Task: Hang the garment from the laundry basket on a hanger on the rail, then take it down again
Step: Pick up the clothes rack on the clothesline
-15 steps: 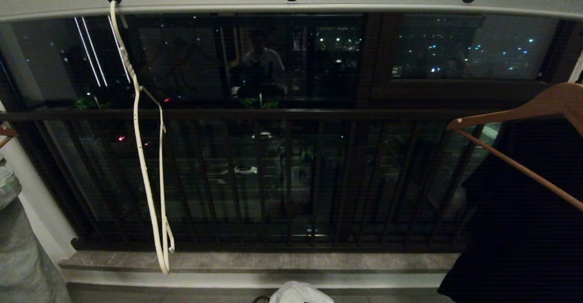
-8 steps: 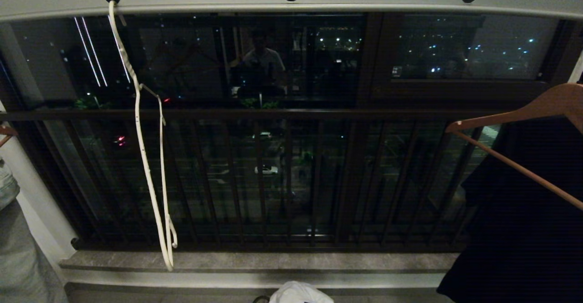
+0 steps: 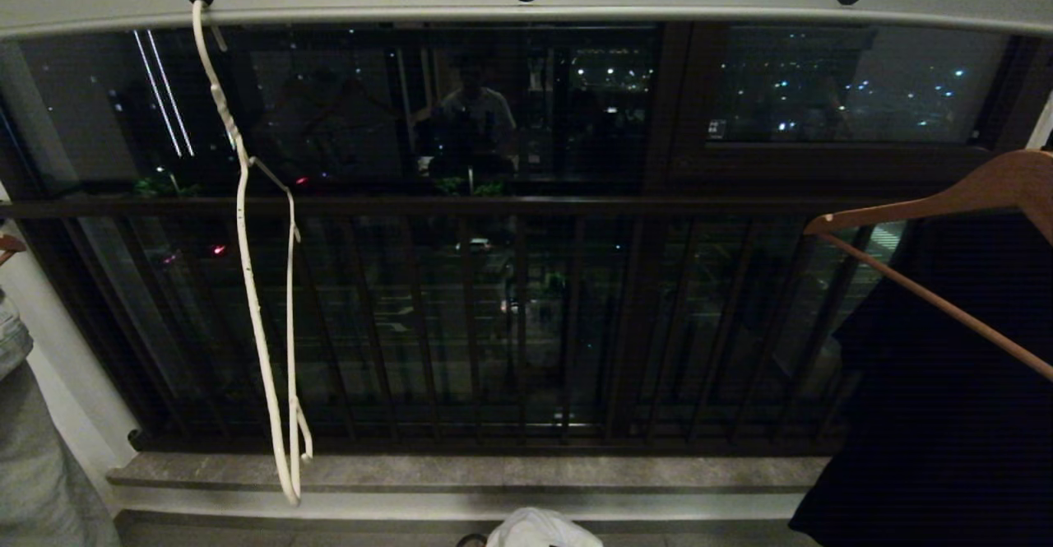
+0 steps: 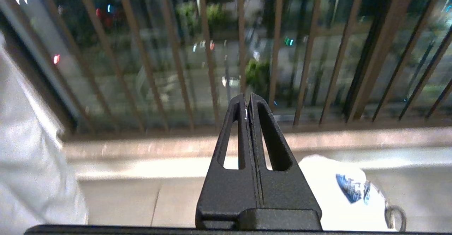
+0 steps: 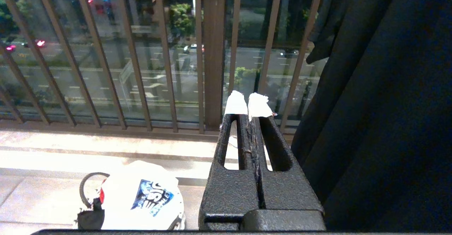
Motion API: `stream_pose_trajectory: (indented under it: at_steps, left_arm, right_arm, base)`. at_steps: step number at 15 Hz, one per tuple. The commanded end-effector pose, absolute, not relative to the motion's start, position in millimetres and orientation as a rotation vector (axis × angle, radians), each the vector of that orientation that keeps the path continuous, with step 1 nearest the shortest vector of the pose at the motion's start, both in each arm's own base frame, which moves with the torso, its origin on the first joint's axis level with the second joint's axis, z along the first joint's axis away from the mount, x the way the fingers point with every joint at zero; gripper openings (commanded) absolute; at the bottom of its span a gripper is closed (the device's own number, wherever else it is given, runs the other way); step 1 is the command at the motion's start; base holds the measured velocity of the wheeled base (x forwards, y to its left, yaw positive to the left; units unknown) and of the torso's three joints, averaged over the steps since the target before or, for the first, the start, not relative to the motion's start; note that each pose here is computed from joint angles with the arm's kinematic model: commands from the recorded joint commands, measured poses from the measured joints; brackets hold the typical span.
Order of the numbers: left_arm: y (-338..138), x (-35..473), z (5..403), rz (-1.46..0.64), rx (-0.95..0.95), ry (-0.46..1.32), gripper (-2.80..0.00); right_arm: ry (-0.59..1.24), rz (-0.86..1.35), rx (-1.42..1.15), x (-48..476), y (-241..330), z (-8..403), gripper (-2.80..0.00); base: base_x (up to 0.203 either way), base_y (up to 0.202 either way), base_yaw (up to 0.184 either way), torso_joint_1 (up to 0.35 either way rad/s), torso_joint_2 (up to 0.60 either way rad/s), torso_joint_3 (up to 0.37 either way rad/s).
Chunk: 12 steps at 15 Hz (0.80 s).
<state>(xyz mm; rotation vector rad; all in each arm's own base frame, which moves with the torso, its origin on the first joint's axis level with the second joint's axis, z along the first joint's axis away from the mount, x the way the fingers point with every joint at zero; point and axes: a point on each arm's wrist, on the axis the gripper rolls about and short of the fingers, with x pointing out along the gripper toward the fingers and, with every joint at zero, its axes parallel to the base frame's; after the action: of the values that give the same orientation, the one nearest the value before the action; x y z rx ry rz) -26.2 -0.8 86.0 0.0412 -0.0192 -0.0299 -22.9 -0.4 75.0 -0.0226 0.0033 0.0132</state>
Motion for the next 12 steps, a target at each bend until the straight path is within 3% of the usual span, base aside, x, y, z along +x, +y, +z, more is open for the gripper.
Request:
stream_pose_trajectory:
  at_steps: [1,8,12]
  left_arm:
    - [-1.2,-25.4,105.5,-0.046,0.043,-0.018,-2.8]
    - [-4.7,33.7,208.9,-0.216,0.026,0.131,-2.8]
    - [-9.5,84.4,296.8,-0.278,0.017,0.148,-2.8]
  right_arm:
    - [0.004,0.014,-0.023,-22.8,-0.5,74.5,-2.8]
    - [0.004,0.014,-0.023,-22.8,-0.5,74.5,-2.8]
    - [0.004,0.014,-0.023,-22.8,-0.5,74.5,-2.8]
  base:
    - [0.0,0.0,0.0,0.0,0.0,0.0]
    - [0.0,0.0,0.0,0.0,0.0,0.0]
    - [0.0,0.0,0.0,0.0,0.0,0.0]
